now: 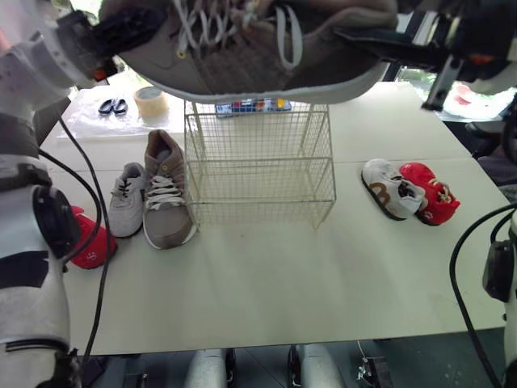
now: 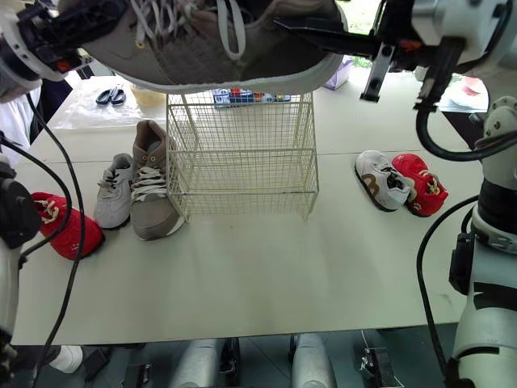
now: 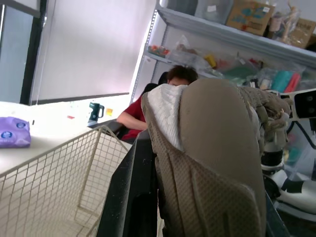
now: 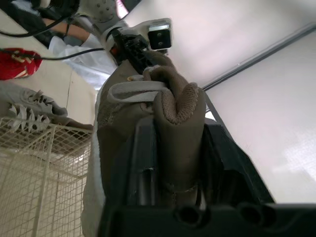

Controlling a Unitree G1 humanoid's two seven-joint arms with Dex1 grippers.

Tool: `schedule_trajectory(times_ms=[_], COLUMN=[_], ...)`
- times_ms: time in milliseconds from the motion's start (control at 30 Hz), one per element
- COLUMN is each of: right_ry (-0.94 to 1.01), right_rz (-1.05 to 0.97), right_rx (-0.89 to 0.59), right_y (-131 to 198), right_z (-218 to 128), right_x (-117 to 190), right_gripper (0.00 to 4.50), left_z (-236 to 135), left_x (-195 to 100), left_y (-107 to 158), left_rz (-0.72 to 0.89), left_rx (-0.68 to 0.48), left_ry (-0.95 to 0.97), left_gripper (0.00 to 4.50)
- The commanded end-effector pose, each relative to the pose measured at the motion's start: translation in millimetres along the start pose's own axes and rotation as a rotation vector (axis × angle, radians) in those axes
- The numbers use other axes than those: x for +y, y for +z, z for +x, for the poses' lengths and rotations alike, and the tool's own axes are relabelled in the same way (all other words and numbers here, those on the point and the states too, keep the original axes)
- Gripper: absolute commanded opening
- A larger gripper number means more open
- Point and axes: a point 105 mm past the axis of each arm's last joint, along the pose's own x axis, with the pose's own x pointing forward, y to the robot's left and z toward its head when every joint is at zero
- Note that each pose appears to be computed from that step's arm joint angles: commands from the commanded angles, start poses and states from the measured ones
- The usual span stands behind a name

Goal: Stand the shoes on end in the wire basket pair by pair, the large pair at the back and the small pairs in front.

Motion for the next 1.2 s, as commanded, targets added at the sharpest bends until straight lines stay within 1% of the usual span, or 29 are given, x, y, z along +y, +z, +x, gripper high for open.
schedule_trajectory(times_ms=[33, 67, 100, 133, 167, 200, 233, 267, 300, 367, 400, 467, 533, 633, 733, 1000, 1200], right_ry=[-0.358, -0.475, -0.604, -0.689, -0.740, -0.728, -0.711, -0.707, -0.703, -0.620, -0.564, -0.500, -0.413, -0.355, -0.309, -0.297, -0.294], right_rz=[0.169, 0.260, 0.380, 0.566, 0.693, 0.820, 0.894, 0.928, 0.968, 1.066, 1.107, 1.147, 1.171, 1.179, 1.183, 1.173, 1.221], right_rx=[-0.011, -0.033, -0.065, -0.129, -0.171, -0.199, -0.213, -0.207, -0.195, -0.214, -0.234, -0.268, -0.287, -0.300, -0.337, -0.398, -0.531], right_y=[-12.8, -22.2, -35.8, -55.2, -68.1, -80.2, -85.4, -89.1, -93.9, -95.0, -91.8, -85.2, -78.8, -74.3, -69.3, -70.1, -56.0], right_z=[-47.2, -67.6, -92.2, -110.7, -122.6, -122.4, -120.4, -118.2, -113.7, -89.5, -76.5, -57.5, -30.6, -12.8, 2.6, 21.8, 25.4], right_x=[-51.6, -62.9, -70.0, -61.0, -52.0, -32.1, -18.7, -10.1, -1.0, 20.9, 29.8, 37.4, 45.7, 49.3, 46.7, 36.2, 22.1], right_gripper=[3.17, 3.68, 4.27, 4.45, 4.45, 4.45, 4.45, 4.45, 4.45, 4.45, 4.45, 4.45, 4.45, 4.45, 4.45, 4.45, 4.45], left_z=[5.9, 4.9, 2.8, 2.4, 0.1, 1.6, 2.9, 4.8, 7.3, 17.8, 24.0, 32.8, 39.1, 42.9, 48.6, 46.5, 42.0], left_x=[-29.0, -26.3, -23.2, -22.4, -22.8, -25.3, -28.4, -31.2, -34.0, -38.5, -40.5, -45.6, -45.3, -46.2, -49.2, -49.3, -37.5], left_y=[22.9, 19.0, 14.9, 7.0, 1.4, -5.7, -10.2, -13.2, -15.7, -24.4, -29.7, -37.7, -45.7, -50.9, -59.9, -79.4, -103.2], left_rz=[0.013, 0.005, -0.010, -0.031, -0.052, -0.072, -0.085, -0.093, -0.107, -0.149, -0.169, -0.181, -0.202, -0.217, -0.222, -0.278, -0.295], left_rx=[-0.193, -0.249, -0.332, -0.425, -0.496, -0.555, -0.589, -0.611, -0.635, -0.677, -0.684, -0.672, -0.681, -0.690, -0.666, -0.651, -0.606], left_ry=[-0.100, -0.070, -0.033, -0.003, 0.024, 0.046, 0.062, 0.075, 0.086, 0.095, 0.095, 0.082, 0.080, 0.082, 0.088, 0.095, 0.171], left_gripper=[0.85, 0.85, 0.85, 0.85, 0.85, 0.85, 0.85, 0.85, 0.85, 0.85, 0.85, 0.85, 0.85, 0.85, 0.85, 0.85, 0.85])
